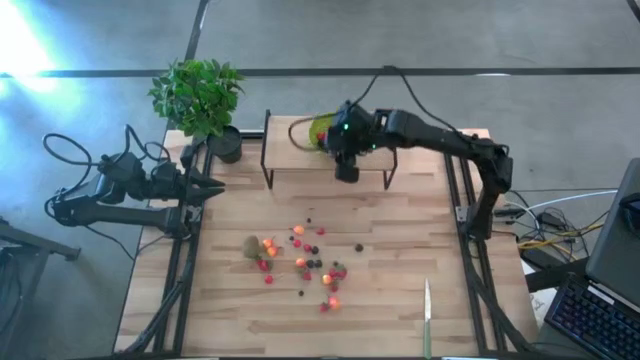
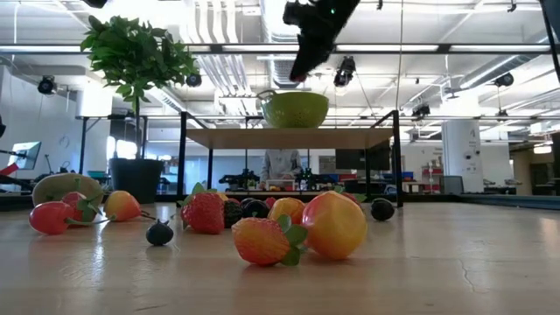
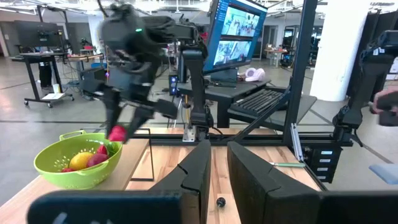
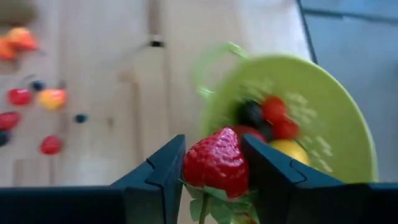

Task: Pick & Place Fruit
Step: Put the red strawberry into the green strainer bowl on the shelf, then put the black cherry into the green strainer bowl on the shelf

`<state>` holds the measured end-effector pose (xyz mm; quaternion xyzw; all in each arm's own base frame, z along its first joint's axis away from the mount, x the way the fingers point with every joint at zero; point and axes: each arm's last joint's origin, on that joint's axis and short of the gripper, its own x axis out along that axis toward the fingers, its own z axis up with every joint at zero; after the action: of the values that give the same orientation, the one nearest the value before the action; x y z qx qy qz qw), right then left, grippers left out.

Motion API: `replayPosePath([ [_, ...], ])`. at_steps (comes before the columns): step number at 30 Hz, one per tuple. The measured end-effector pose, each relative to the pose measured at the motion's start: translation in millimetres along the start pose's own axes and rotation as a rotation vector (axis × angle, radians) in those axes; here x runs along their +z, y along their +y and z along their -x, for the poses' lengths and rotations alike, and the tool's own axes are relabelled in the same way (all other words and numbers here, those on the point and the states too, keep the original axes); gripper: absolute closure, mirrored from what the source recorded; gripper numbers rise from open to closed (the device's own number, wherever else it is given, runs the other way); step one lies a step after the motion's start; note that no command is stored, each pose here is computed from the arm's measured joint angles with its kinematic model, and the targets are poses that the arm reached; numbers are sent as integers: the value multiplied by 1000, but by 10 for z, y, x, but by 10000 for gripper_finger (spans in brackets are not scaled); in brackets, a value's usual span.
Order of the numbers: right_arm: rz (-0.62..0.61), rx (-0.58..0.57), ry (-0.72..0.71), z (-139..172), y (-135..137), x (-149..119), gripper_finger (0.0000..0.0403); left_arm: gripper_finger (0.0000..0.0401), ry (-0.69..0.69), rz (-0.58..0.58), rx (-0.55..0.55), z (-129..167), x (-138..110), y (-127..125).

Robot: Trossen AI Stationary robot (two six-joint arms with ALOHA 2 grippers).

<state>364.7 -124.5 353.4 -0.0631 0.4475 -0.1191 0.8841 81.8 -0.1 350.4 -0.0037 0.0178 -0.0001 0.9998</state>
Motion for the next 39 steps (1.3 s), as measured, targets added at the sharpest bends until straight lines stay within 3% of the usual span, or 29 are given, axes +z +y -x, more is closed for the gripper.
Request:
replayPosePath([
  [6, -129, -58, 21, -88, -356, -130, 275, 339, 0, 0, 0, 0, 0, 0],
  [12, -207, -91, 13, -97, -535, -188, 267, 339, 0, 0, 0, 0, 0, 0],
  [24, -228, -117, 64, -187, -589, -304, 272, 339, 0, 0, 0, 0, 0, 1],
  [39, -235, -152, 75, -185, -593, -311, 204, 339, 0, 0, 1, 0, 0, 1],
])
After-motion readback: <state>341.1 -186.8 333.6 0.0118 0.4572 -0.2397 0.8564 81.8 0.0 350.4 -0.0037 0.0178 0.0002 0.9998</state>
